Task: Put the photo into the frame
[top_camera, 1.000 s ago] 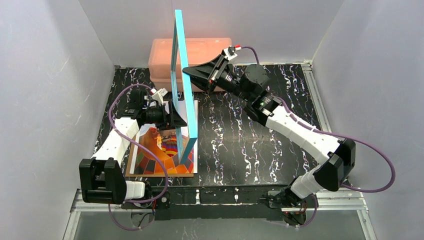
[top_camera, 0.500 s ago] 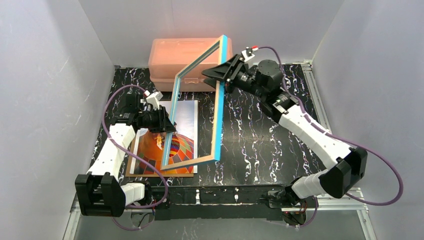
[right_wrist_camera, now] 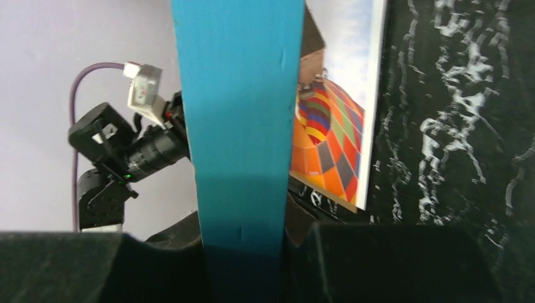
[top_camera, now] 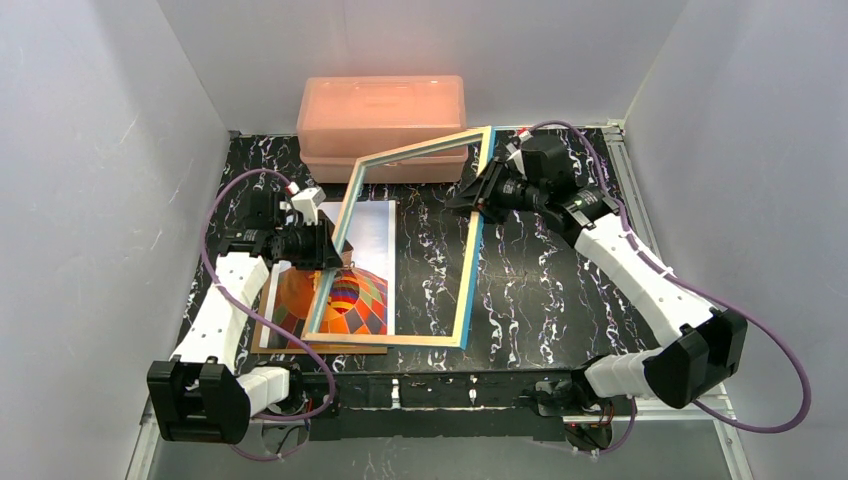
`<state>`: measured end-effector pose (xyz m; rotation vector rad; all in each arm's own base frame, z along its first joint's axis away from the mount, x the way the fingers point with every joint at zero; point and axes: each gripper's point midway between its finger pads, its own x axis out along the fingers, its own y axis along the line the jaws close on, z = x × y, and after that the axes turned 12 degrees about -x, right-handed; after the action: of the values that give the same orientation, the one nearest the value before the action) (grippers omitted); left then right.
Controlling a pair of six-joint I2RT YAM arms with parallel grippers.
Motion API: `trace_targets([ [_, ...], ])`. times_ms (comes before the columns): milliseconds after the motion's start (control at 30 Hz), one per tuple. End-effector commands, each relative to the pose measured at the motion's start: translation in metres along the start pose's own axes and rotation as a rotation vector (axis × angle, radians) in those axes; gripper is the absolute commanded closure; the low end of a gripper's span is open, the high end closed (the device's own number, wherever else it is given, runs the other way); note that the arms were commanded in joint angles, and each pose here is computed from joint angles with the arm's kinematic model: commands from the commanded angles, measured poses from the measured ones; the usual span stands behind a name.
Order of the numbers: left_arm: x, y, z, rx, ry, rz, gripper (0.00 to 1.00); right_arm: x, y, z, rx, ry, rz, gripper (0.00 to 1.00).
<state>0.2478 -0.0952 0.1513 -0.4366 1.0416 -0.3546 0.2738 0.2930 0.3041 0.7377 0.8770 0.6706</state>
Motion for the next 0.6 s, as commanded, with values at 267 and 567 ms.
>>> trace_targets([
  [267, -0.008, -0.008, -0.002, 0.097, 0.051, -0.034, 0.50, -0.038, -0.047, 0.017, -0.029, -0.011, 0.037, 0.96],
  [567, -0.007, -0.001, -0.004, 0.107, 0.065, -0.003, 0.48, -0.029, -0.063, 0.008, -0.134, 0.163, 0.045, 0.98],
])
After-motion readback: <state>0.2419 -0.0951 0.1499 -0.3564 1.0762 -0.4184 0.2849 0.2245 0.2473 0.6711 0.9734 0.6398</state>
